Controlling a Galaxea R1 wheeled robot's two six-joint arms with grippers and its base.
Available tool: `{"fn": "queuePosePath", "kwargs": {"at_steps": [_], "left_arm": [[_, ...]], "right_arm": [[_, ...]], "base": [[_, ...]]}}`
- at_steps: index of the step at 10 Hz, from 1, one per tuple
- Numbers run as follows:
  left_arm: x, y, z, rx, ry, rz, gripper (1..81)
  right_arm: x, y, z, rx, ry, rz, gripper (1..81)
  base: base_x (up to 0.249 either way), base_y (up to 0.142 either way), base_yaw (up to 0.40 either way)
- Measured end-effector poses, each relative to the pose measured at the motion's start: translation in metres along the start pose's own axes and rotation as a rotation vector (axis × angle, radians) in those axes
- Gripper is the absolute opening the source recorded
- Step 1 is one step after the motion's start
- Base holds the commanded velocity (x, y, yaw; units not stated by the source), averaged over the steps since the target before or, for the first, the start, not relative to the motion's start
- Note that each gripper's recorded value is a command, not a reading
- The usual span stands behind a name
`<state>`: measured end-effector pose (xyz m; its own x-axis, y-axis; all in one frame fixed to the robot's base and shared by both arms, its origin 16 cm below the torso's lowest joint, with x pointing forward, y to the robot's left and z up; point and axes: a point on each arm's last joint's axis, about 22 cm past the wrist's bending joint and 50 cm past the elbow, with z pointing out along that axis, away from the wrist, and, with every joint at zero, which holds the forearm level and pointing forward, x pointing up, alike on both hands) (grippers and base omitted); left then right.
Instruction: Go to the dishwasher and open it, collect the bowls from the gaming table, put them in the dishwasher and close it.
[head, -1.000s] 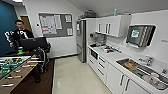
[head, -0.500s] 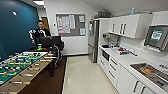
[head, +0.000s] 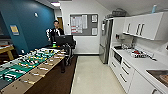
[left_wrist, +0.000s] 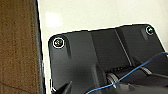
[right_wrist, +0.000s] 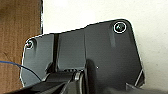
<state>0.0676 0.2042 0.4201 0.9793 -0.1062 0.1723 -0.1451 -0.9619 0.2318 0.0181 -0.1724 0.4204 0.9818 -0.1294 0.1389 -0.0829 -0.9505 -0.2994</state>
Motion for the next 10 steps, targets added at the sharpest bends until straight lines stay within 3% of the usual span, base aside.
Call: {"fn": "queuePosePath", "kwargs": {"at_steps": [10], "left_arm": [[-0.0003,0.0002,0.0001,0.0,-0.002,0.0,81.1]], "right_arm": [[-0.003,-0.0023,0.0002,0.003,-0.003,0.001,81.1]], "base": [[0.0,0.0,0.359]]}}
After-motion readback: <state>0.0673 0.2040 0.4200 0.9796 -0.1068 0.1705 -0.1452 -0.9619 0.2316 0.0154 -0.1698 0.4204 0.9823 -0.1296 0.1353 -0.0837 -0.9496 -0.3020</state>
